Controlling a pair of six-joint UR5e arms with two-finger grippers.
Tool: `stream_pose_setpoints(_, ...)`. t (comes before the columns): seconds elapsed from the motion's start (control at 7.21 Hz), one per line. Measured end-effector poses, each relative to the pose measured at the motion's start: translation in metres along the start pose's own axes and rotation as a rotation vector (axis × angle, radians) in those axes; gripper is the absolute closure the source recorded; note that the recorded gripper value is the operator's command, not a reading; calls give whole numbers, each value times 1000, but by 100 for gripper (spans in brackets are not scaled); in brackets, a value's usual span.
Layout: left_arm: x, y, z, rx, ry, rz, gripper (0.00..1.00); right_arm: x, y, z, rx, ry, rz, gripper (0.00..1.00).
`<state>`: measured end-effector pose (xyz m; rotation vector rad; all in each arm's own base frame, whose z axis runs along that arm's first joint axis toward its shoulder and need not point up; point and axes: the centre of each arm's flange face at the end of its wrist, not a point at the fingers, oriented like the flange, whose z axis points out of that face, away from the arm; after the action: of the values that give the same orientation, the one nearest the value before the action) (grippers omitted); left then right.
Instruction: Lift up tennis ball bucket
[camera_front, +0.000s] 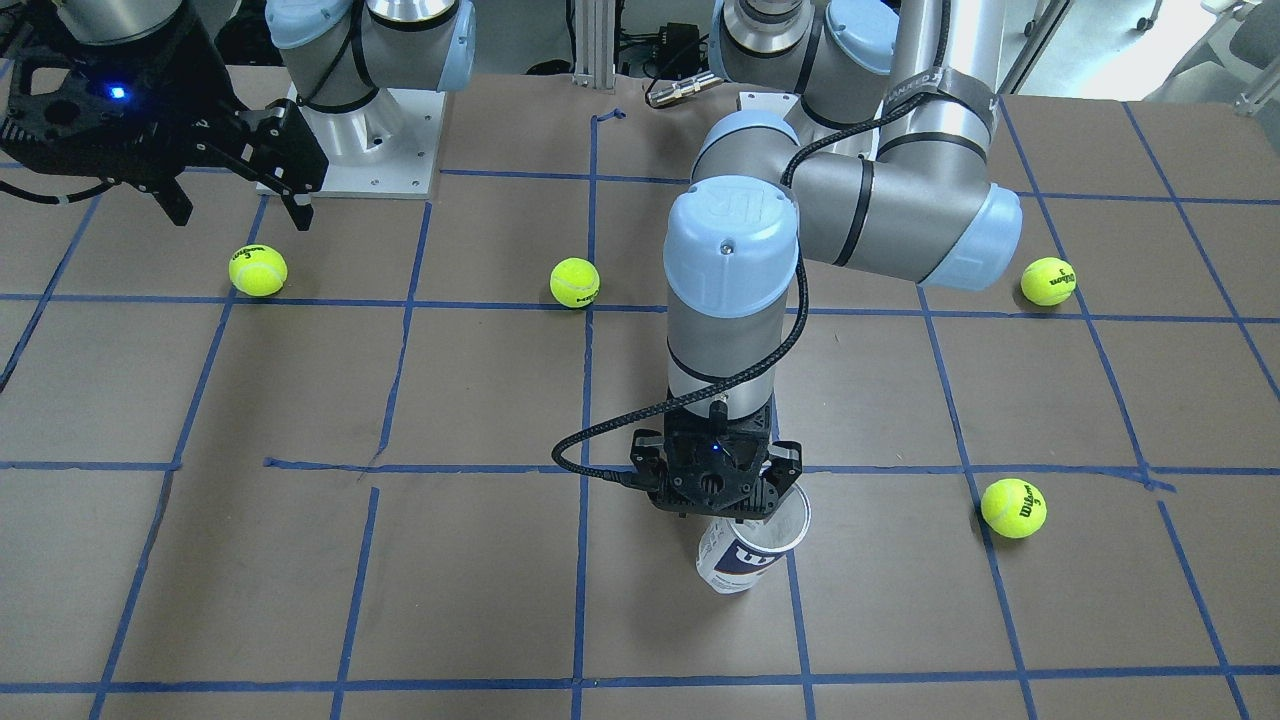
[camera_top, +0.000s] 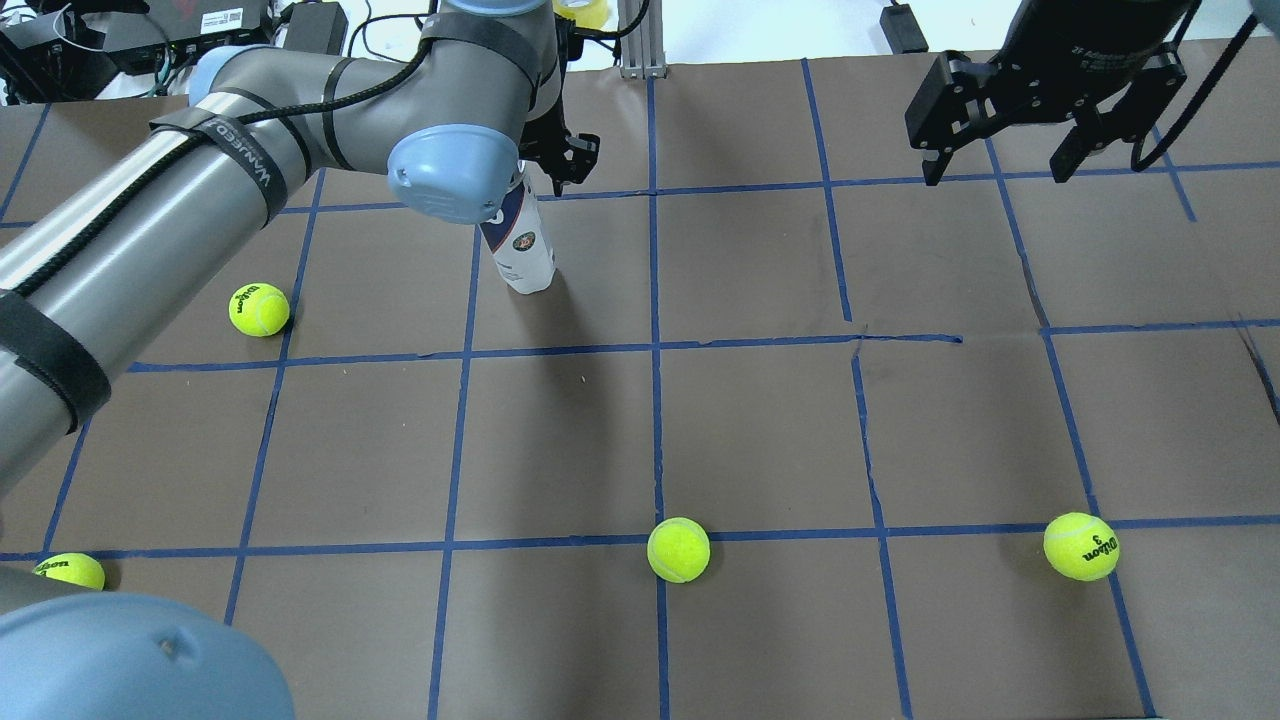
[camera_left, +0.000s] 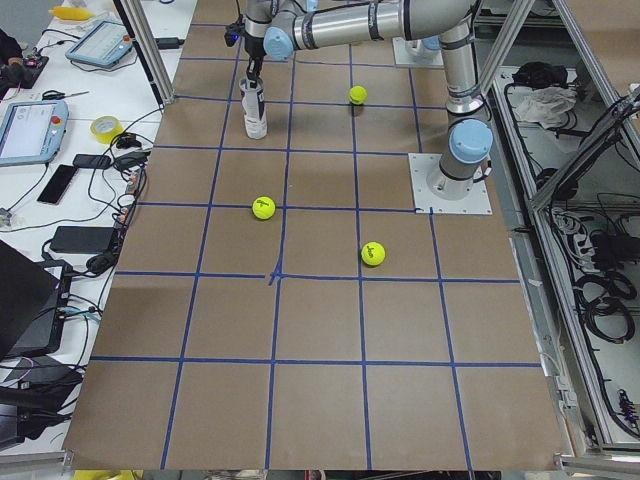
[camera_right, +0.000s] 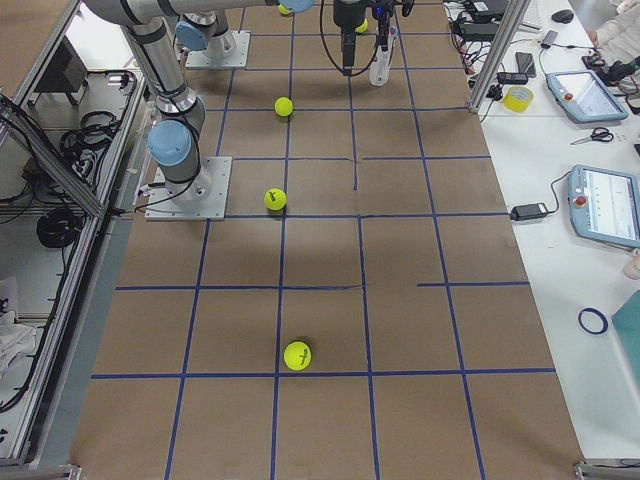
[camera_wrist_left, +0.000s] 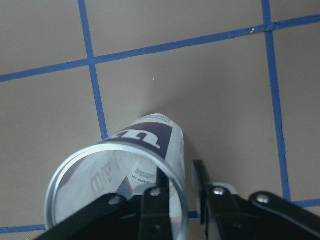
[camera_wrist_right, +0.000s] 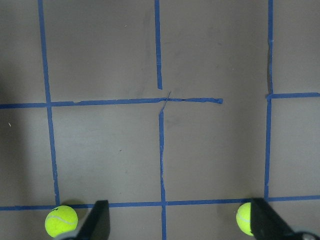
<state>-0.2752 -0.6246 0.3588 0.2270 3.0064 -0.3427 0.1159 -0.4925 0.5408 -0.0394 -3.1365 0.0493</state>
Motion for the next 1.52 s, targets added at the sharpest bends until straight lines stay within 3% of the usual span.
stream_pose_setpoints(0.42, -3, 18, -73, 6, 13, 13, 0, 0, 0, 0, 0, -1, 0, 0)
stream_pose_setpoints(0.69, -13, 58, -139, -49, 29, 21, 0, 0, 0, 0, -1, 0, 0, 0)
stream_pose_setpoints(0.97, -29, 121, -188, -139, 37, 35, 3, -2, 3, -4, 8, 4, 1, 0)
stream_pose_setpoints(1.25, -64, 155, -184, -177, 41, 42, 0, -7, 6, -9, 23, 4, 2, 0)
stream_pose_setpoints(1.52, -102, 151, -183, -159, 69, 14, 0, -10, 3, -12, 55, 0, 7, 0)
